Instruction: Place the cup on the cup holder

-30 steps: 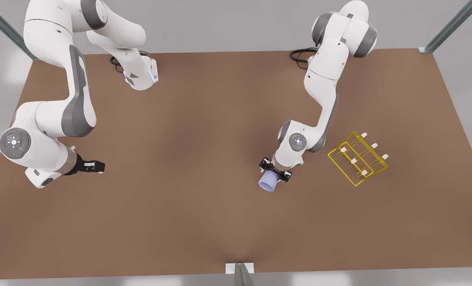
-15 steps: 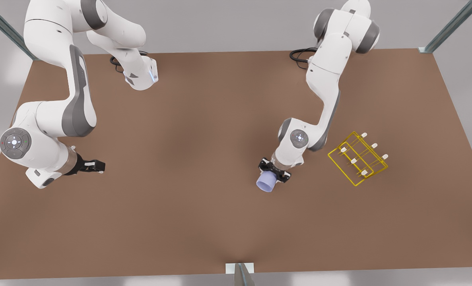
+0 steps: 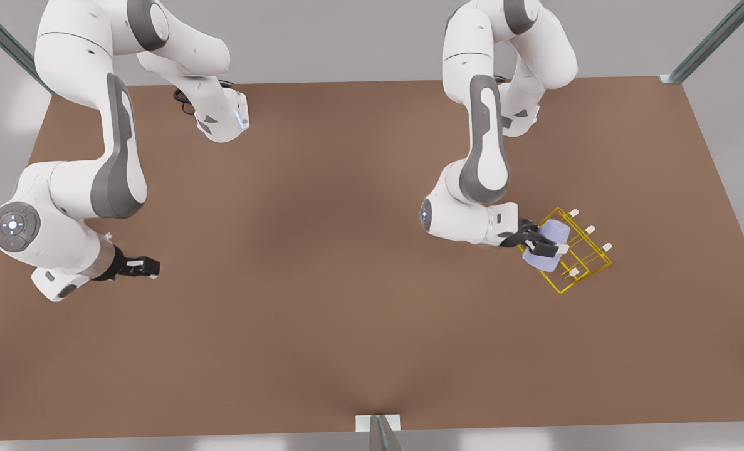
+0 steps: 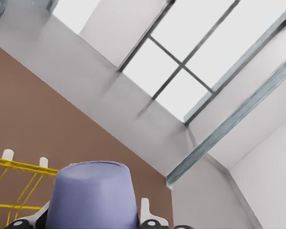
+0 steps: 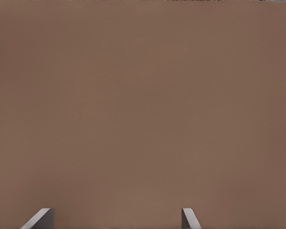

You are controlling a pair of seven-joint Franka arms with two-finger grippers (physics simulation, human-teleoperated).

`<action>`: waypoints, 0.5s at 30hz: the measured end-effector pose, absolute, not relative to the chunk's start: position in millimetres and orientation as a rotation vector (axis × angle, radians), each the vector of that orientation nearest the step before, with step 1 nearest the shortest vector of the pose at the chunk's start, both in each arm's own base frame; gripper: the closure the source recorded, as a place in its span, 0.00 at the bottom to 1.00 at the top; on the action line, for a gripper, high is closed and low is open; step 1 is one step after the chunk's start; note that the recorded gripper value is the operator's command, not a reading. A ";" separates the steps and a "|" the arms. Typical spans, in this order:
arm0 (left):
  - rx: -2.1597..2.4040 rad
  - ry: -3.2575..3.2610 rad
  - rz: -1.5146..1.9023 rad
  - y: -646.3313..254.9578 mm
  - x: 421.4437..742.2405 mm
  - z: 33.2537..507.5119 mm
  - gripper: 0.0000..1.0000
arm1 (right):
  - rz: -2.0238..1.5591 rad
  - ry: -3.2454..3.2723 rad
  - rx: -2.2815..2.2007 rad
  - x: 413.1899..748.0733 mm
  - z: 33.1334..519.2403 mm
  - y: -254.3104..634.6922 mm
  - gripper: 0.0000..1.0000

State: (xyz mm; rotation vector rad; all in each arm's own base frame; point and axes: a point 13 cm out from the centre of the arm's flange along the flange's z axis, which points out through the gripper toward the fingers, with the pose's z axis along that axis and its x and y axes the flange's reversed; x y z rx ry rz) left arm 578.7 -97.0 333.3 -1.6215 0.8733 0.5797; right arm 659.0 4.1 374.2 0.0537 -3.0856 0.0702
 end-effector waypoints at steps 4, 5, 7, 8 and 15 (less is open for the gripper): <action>-1.333 0.909 0.870 -53.5 547.0 324.5 0.24 | 0.079 -3.086 0.061 660.2 373.1 4.7 0.00; -1.282 0.928 0.916 -51.9 542.2 323.3 0.24 | 0.079 -3.087 0.062 660.3 373.3 5.4 0.00; -1.211 0.983 0.980 -56.8 538.2 318.5 0.24 | 0.077 -3.088 0.062 660.6 373.5 6.1 0.00; -1.180 1.011 1.010 -60.3 536.5 314.2 0.24 | 0.075 -3.087 0.062 660.5 373.4 6.3 0.00; -1.013 1.186 1.230 -63.3 534.0 296.7 0.23 | 0.071 -3.083 0.055 661.2 369.5 2.9 0.00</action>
